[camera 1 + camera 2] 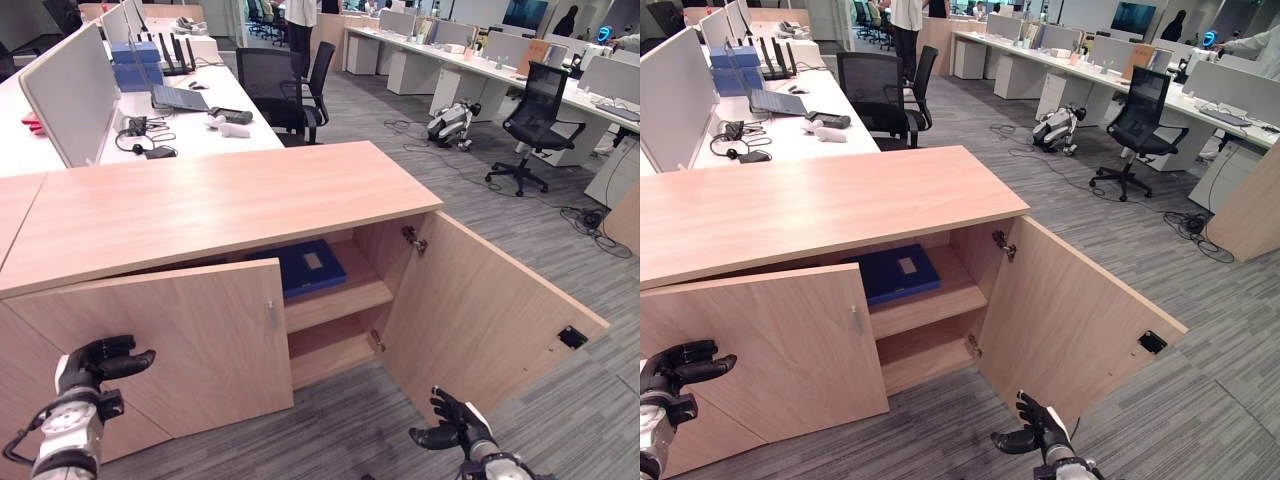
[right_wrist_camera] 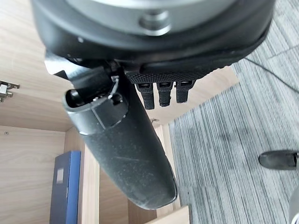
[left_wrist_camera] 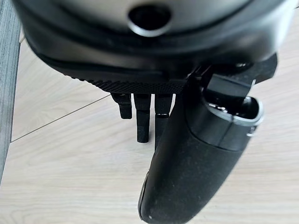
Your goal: Put the empty folder in the office cabinet
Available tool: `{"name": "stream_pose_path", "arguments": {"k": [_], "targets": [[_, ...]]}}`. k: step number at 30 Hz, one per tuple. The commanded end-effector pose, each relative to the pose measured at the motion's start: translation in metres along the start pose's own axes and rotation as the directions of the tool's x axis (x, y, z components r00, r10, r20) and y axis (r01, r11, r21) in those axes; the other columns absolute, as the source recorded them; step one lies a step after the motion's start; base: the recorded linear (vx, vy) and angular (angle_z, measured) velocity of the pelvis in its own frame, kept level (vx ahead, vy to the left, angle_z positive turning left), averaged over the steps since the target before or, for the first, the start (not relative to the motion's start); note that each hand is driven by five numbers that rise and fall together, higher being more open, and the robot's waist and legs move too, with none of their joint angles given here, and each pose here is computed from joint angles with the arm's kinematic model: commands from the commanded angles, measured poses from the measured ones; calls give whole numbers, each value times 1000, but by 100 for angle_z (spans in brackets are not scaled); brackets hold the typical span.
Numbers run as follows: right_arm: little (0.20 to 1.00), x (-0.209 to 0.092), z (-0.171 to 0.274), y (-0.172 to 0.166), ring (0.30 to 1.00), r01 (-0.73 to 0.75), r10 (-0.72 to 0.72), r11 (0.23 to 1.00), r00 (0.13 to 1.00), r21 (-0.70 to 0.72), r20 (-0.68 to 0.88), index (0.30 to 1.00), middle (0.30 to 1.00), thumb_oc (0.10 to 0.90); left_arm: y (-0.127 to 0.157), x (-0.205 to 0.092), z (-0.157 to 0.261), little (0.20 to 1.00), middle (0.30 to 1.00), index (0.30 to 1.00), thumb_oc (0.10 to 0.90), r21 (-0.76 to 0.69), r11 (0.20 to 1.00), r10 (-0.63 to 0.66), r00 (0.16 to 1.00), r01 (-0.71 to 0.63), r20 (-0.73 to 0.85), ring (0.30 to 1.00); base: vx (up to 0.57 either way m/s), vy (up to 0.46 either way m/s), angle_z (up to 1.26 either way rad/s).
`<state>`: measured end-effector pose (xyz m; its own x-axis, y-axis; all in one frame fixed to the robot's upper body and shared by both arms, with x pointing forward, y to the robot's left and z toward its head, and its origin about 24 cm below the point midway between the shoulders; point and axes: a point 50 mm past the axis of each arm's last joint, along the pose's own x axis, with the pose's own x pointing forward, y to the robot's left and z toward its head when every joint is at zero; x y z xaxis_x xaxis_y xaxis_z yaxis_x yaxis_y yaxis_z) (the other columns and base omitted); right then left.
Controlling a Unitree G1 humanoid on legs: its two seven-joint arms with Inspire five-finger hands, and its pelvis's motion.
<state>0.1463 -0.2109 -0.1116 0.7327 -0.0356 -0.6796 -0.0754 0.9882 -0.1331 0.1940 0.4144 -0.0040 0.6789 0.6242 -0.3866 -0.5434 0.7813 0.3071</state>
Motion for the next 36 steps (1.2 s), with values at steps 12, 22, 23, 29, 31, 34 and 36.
{"name": "stream_pose_path", "arguments": {"k": [12,22,23,29,31,34,36], "targets": [[900,15,59,-23,900,149,-142,989,966,-17,217,900,900,800,-173,-75,-6,900,900,900,800,-213,802,-493,820,557,291,900,-27,-125,-20],[900,15,46,-28,900,145,-137,989,977,-38,163,900,900,800,-210,-122,-42,900,900,900,800,-147,634,-739,651,759,174,900,50,-220,-25],[900,15,45,-30,900,151,-144,988,977,-34,160,900,900,800,-210,-123,-43,900,900,900,800,-146,631,-744,647,762,168,900,76,-294,-21],[900,15,42,-37,900,165,-162,986,977,-13,139,900,900,800,-209,-121,-45,900,900,900,800,-151,640,-738,658,753,152,900,65,-196,-34],[900,15,43,-42,900,178,-174,984,975,-14,139,900,900,800,-208,-119,-46,900,900,900,800,-174,650,-725,672,740,151,900,38,-185,-71],[900,15,41,-45,900,184,-180,983,976,-22,124,900,900,800,-208,-120,-48,900,900,900,800,-187,654,-720,679,733,143,900,61,-40,-64],[900,17,42,-52,900,208,-204,978,972,-22,113,900,900,800,-211,-123,-52,900,900,900,800,-189,648,-729,672,738,128,900,152,13,-50]]}}
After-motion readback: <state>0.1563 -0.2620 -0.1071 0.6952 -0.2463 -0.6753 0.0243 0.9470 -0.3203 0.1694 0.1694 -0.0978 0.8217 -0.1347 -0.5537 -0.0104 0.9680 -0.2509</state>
